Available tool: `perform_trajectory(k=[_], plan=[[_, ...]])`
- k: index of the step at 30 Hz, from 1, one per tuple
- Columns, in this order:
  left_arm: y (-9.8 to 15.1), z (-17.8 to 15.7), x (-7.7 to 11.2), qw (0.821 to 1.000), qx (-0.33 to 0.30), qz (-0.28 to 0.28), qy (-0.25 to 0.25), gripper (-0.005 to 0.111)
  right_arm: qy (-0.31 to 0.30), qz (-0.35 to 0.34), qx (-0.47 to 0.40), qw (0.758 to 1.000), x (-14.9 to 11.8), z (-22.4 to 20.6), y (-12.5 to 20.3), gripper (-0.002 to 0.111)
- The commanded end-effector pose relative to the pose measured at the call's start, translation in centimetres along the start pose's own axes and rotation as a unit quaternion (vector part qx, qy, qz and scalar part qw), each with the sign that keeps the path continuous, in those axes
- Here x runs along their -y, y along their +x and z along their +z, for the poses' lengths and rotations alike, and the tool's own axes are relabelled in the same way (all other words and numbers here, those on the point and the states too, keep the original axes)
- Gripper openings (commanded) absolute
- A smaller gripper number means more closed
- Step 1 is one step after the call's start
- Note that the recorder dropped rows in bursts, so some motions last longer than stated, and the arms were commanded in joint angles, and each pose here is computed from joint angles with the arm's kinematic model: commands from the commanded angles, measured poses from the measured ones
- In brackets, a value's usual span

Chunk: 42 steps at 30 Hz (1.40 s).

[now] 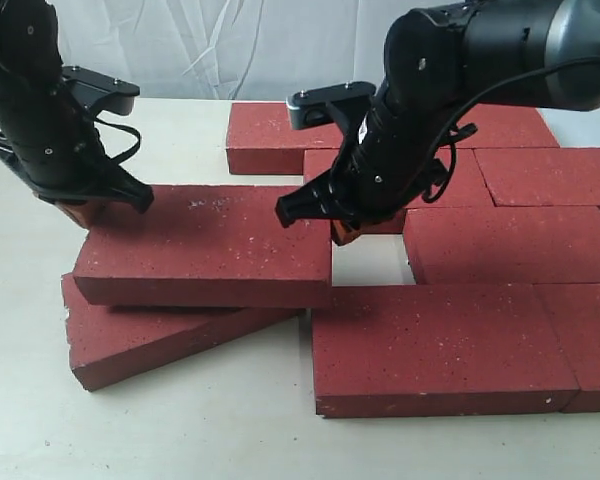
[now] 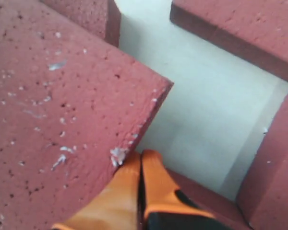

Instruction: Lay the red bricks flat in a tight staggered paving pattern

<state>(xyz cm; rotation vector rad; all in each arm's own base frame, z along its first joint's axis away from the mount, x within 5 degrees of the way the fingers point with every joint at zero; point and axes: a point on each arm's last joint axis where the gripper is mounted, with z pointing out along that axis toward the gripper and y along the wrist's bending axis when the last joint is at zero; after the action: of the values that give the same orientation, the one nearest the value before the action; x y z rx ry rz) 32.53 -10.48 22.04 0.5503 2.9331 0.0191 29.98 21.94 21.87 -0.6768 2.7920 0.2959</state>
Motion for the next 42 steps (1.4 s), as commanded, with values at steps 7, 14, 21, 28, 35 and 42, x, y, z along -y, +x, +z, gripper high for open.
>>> perform_trajectory(k=[7,14,21,28,35,42], plan=[[-3.5,-1.6,1.5,0.986,0.132,-0.060,0.080,0.000,-0.003,0.097,0.102,0.990,4.9,-2.6,-2.3,-0.001],[-7.7,-1.6,2.3,0.969,0.176,-0.103,0.140,0.000,0.006,0.127,0.136,0.982,7.7,-3.5,-4.4,-0.001],[-11.2,0.1,2.7,0.954,0.199,-0.130,0.181,0.000,0.019,0.155,0.158,0.975,10.3,-1.6,-5.6,-0.001],[-13.0,2.8,2.7,0.948,0.209,-0.153,0.188,0.000,0.029,0.189,0.168,0.967,13.0,1.4,-5.9,-0.001],[-13.3,3.8,2.2,0.954,0.203,-0.140,0.169,0.000,0.039,0.201,0.153,0.967,14.6,2.2,-5.4,-0.001],[-12.3,4.0,-1.4,0.957,0.148,-0.185,0.167,0.000,0.045,0.226,0.138,0.963,16.5,1.8,-4.7,-0.001]])
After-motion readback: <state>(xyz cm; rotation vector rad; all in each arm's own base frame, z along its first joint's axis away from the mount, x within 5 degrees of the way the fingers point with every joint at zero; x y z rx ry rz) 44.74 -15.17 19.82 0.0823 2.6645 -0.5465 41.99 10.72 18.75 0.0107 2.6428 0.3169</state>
